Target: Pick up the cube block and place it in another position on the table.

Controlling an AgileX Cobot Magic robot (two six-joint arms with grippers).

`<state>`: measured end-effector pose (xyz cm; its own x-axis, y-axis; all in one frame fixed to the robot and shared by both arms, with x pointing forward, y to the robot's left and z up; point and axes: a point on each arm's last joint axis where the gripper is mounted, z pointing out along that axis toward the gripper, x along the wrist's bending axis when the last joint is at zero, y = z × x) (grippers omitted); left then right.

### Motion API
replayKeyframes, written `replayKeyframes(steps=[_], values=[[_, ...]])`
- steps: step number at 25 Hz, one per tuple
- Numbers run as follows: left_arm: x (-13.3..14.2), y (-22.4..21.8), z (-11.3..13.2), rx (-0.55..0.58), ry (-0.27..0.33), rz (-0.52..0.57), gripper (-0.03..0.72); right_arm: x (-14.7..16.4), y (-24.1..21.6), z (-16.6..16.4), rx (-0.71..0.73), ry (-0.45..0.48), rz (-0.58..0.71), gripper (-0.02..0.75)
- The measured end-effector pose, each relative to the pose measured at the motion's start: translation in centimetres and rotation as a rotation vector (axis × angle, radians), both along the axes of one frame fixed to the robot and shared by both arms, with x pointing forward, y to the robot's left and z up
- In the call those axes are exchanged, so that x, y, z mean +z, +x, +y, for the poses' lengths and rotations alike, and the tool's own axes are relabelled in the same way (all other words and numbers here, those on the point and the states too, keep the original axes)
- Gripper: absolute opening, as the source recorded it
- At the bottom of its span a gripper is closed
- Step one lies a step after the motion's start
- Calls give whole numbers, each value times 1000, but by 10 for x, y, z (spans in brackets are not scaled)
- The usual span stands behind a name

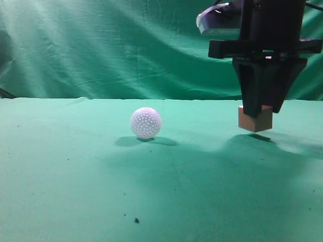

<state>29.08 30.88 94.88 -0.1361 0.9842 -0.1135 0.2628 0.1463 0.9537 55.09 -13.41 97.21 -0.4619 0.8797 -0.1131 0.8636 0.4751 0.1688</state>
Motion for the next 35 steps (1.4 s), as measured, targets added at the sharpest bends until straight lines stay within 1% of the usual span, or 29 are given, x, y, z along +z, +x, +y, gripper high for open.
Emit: replayKeyframes(steps=[2, 5, 8, 12, 16, 19, 21, 26, 30, 31, 34, 35], values=[[0, 0, 0, 0, 0, 0, 262, 16, 10, 1, -9, -11, -54, 214], [0, 0, 0, 0, 0, 0, 262, 43, 32, -6, -81, 34, -144, 214], [0, 0, 0, 0, 0, 0, 262, 56, 55, -23, -175, 71, -169, 214], [0, 0, 0, 0, 0, 0, 262, 38, 86, -44, -277, 86, -85, 214], [0, 0, 0, 0, 0, 0, 262, 7, 104, -42, -262, 95, -8, 214], [0, 0, 0, 0, 0, 0, 262, -6, 112, -37, -251, 126, -10, 214], [0, 0, 0, 0, 0, 0, 262, -11, 114, -36, -247, 131, -18, 214], [0, 0, 0, 0, 0, 0, 262, -14, 118, -35, -246, 137, -33, 214], [0, 0, 0, 0, 0, 0, 262, -12, 117, -35, -245, 128, -13, 400], [0, 0, 0, 0, 0, 0, 262, -10, 117, -35, -246, 122, 0, 433], [0, 0, 0, 0, 0, 0, 262, 4, 115, -36, -249, 113, 20, 429], [0, 0, 0, 0, 0, 0, 262, 14, 113, -36, -249, 117, 17, 340]])
